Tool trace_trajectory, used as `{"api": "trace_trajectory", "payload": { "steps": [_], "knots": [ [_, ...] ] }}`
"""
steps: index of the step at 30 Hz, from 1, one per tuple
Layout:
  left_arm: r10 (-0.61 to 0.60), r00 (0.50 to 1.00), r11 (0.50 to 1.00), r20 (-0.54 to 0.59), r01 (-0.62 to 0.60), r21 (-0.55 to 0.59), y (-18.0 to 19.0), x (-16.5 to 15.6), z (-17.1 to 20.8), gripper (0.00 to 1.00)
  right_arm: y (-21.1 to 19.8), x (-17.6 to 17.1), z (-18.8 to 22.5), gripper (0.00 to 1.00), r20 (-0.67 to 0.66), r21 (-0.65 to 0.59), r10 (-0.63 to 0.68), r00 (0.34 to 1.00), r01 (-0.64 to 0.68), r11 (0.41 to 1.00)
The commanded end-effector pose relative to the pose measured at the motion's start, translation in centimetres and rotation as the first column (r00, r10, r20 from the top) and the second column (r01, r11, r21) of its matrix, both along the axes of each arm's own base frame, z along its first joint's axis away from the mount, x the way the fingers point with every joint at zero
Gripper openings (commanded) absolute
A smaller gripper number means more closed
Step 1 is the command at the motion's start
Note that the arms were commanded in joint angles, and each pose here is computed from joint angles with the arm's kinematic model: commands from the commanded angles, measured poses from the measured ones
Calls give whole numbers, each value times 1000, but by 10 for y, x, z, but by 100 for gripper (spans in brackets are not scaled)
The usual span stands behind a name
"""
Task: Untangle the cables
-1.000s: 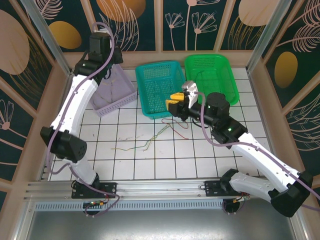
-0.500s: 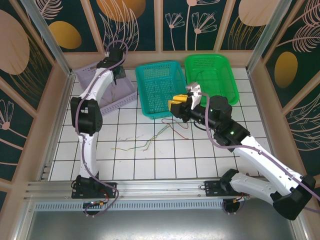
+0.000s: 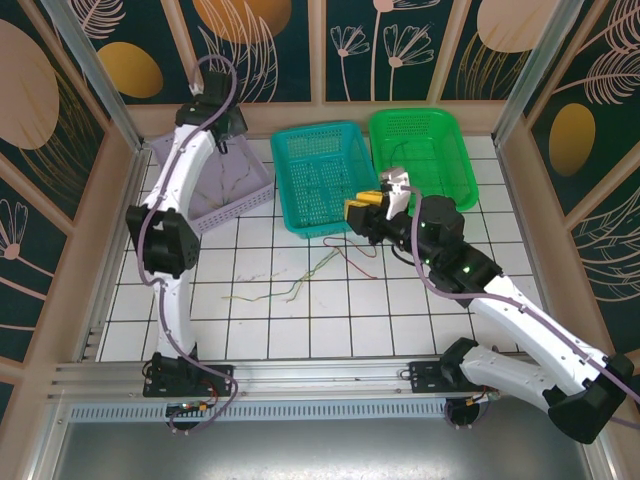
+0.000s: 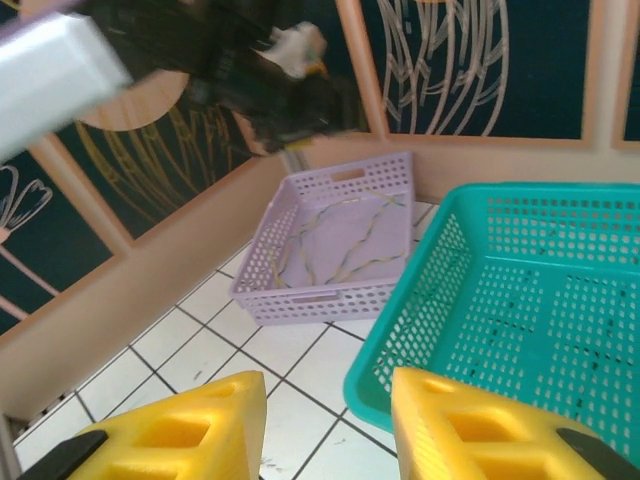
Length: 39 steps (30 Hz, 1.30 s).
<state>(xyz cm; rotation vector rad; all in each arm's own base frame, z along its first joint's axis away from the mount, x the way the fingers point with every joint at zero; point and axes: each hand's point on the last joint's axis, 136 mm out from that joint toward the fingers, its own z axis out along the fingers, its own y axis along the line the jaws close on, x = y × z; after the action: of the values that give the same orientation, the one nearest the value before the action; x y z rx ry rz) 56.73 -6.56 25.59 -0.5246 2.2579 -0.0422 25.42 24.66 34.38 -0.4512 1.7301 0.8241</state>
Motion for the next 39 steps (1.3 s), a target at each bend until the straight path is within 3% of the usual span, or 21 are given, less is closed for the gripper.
{"api": "trace_trajectory", "payload": {
  "steps": [1, 4, 8, 12, 15, 18, 20, 23, 26, 32, 35, 39],
  "knots": [
    [-35, 997, 988, 64, 44, -148, -16, -29, 44, 63, -19, 9, -13, 38, -76, 27, -134, 988, 136, 990],
    [-89, 994, 959, 60, 102, -265, -37, -56, 47, 60, -41, 18, -38, 38, -196, 35, -282, 939, 294, 955],
    [-169, 985, 915, 27, 167, -368, -77, -116, 31, 56, -80, 21, -97, 34, -468, 4, -483, 740, 548, 836],
    [-250, 967, 860, -49, 198, -471, -120, -185, -16, 49, -79, 9, -149, 32, -690, -28, -450, 566, 601, 799],
    [-292, 943, 860, -161, 185, -475, -135, -243, -70, 45, -73, -3, -192, 32, -803, -89, -423, 421, 616, 783],
    [-350, 901, 850, -255, 191, -491, -149, -297, -118, 43, -69, -7, -219, 31, -837, -110, -406, 366, 614, 782],
    [-369, 882, 852, -292, 195, -486, -153, -325, -140, 43, -76, -6, -235, 32, -850, -125, -418, 320, 649, 751],
    [-428, 866, 828, -257, 261, -497, -166, -343, -148, 41, -79, 7, -244, 34, -904, -29, -325, 276, 720, 693],
    [-484, 849, 799, -212, 330, -503, -178, -351, -151, 40, -81, 21, -250, 38, -945, 36, -240, 221, 803, 595],
    [-576, 798, 782, -178, 474, -404, -192, -353, -156, 48, -52, 35, -269, 39, -996, 19, -66, 62, 854, 520],
    [-609, 771, 778, -187, 536, -328, -197, -352, -161, 52, -46, 44, -275, 39, -999, 1, -30, 17, 879, 476],
    [-637, 741, 769, -213, 594, -234, -203, -347, -172, 57, -48, 57, -279, 39, -1000, 18, -2, 20, 916, 400]
  ]
}}
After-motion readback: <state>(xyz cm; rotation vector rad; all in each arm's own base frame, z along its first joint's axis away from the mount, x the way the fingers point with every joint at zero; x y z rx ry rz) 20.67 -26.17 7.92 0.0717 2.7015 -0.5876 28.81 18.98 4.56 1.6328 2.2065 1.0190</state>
